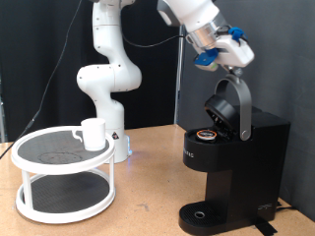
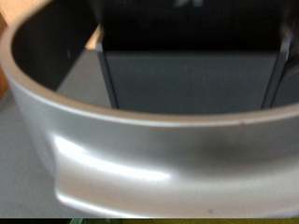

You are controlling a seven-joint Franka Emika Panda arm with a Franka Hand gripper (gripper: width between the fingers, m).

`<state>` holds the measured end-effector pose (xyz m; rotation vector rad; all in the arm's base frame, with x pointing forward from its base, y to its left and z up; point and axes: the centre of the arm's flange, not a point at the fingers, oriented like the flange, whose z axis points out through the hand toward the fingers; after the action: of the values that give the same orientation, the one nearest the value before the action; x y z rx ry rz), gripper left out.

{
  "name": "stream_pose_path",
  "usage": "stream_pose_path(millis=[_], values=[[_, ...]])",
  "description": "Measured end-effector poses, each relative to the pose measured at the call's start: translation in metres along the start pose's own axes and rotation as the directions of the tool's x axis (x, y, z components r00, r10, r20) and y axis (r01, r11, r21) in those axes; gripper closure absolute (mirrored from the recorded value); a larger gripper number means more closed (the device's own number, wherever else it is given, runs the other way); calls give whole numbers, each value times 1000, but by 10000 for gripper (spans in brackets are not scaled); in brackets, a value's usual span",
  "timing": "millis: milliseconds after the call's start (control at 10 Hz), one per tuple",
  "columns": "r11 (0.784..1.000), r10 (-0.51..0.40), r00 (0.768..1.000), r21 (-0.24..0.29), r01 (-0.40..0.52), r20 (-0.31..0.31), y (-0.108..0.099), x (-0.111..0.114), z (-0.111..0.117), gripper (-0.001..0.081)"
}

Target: Make a cup of coffee with the keurig machine

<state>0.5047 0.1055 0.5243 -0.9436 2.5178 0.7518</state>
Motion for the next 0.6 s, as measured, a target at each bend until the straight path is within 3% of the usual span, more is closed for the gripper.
stream_pose_path(millis=[600], values=[[989,16,997,147,-4,-78,-44,45,-11,806]])
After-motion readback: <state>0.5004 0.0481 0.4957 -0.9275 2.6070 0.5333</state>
